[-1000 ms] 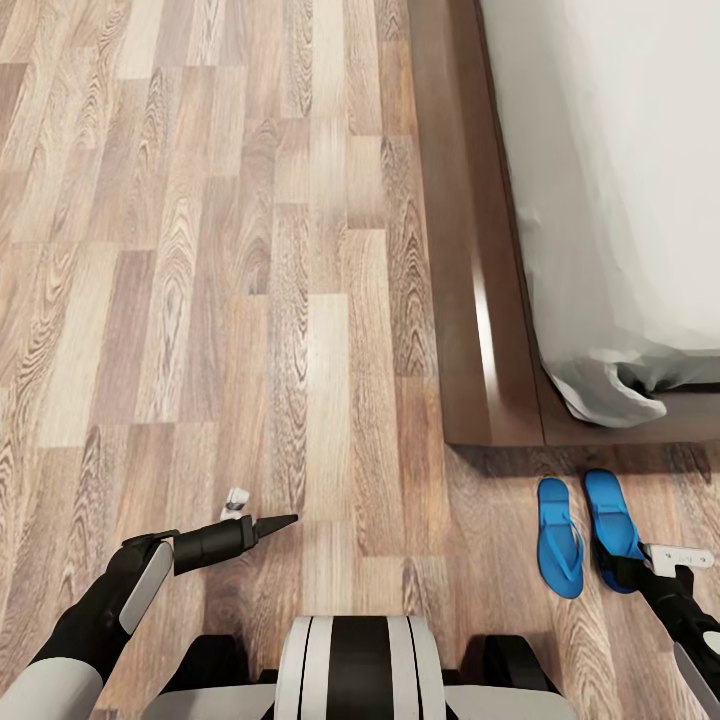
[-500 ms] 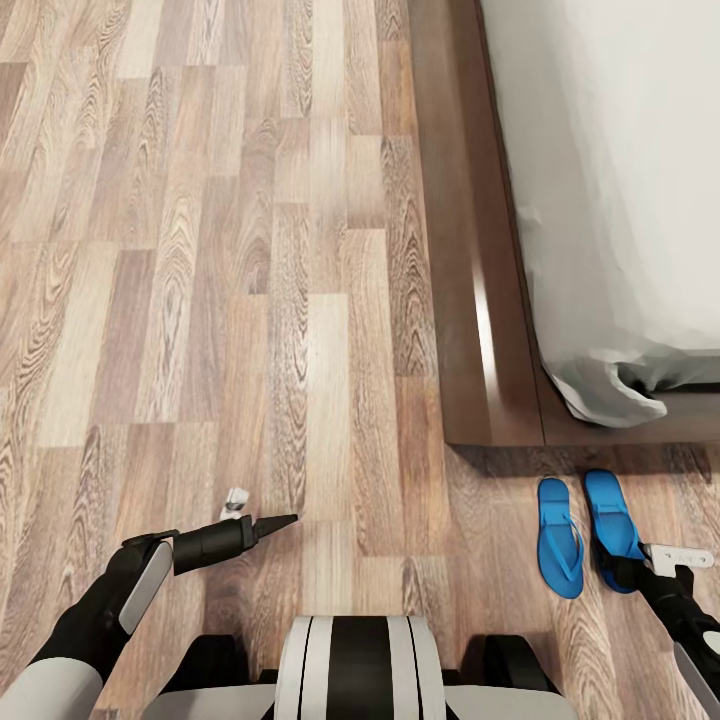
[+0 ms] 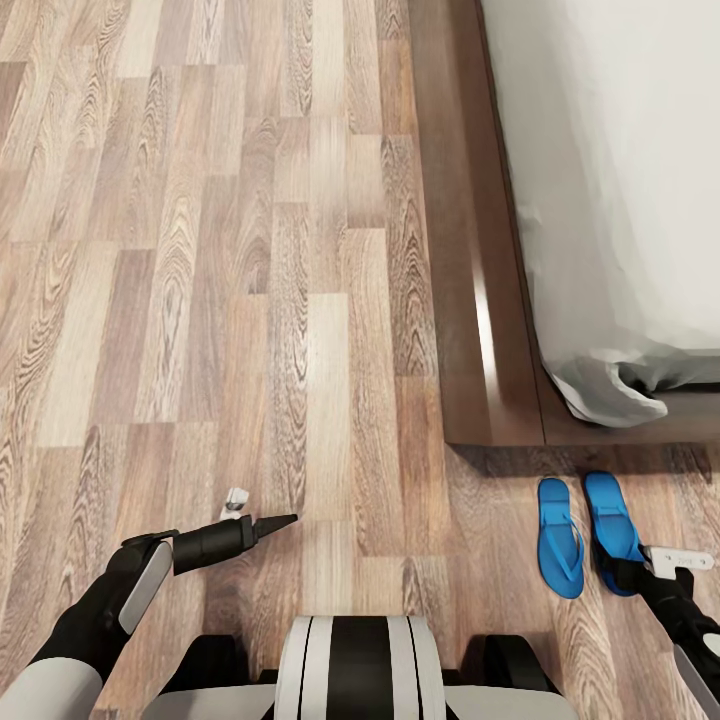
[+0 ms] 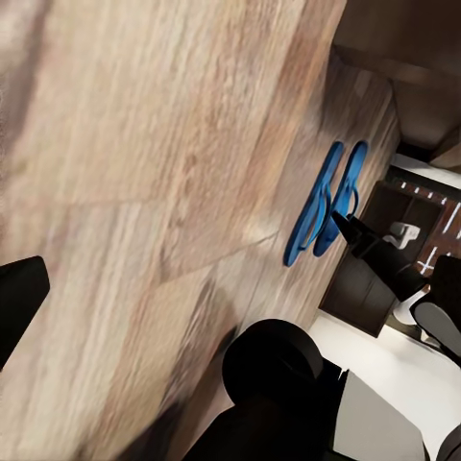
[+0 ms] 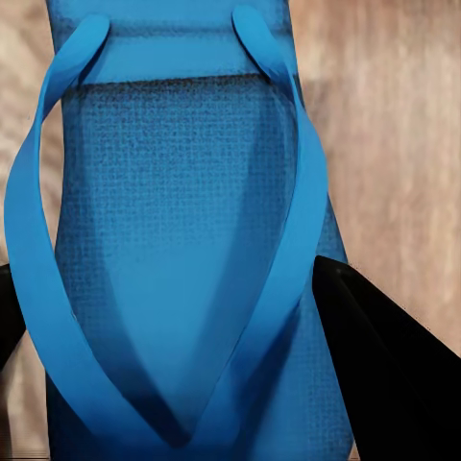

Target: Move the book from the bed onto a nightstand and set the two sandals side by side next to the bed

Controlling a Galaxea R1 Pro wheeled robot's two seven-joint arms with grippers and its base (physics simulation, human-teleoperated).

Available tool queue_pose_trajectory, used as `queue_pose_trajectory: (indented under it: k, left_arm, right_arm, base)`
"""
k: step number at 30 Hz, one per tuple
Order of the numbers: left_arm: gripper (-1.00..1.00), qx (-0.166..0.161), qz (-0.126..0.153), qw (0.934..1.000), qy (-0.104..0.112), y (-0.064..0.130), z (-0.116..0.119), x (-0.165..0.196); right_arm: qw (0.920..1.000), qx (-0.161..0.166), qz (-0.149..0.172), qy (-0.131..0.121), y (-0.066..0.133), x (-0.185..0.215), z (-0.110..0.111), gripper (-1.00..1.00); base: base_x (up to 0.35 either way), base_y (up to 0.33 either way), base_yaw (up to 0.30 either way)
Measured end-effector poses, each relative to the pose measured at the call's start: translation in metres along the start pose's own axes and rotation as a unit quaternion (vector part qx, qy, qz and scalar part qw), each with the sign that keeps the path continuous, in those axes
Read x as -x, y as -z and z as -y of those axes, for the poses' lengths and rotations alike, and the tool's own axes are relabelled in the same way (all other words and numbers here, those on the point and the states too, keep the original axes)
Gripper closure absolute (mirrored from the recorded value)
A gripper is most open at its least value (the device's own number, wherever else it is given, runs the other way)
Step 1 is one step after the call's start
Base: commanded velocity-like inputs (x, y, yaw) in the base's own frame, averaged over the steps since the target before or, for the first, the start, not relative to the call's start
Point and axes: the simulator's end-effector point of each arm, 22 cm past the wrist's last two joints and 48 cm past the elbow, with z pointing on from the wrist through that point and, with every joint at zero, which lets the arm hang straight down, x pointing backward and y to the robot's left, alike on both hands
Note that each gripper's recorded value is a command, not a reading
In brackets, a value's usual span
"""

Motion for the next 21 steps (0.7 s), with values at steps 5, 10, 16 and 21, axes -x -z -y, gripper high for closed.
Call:
queue_pose_trajectory:
  k: [5, 10, 16, 21]
  left_arm:
    - [-1.0, 0.0, 0.0, 1.0, 0.0, 0.0, 0.0, 0.0]
    - [-1.0, 0.0, 0.0, 1.0, 0.001, 0.0, 0.0, 0.0]
    - [-1.0, 0.0, 0.0, 1.0, 0.001, 0.0, 0.0, 0.0]
    - [-1.0, 0.0, 0.0, 1.0, 0.001, 0.0, 0.0, 0.0]
  right_arm:
    - [1.0, 0.0, -0.001, 0.0, 0.0, -0.001, 0.0, 1.0]
    - [0.9999, -0.003, -0.01, 0.0, 0.001, -0.009, 0.003, 1.0]
    - [0.9986, -0.012, -0.052, -0.004, 0.007, -0.045, 0.011, 1.0]
    - [0.9987, -0.013, -0.05, -0.004, 0.007, -0.047, 0.012, 1.0]
  base:
    - [0.0, 0.0, 0.0]
    - [0.0, 0.0, 0.0]
    - [0.0, 0.0, 0.0]
    - [0.0, 0.0, 0.0]
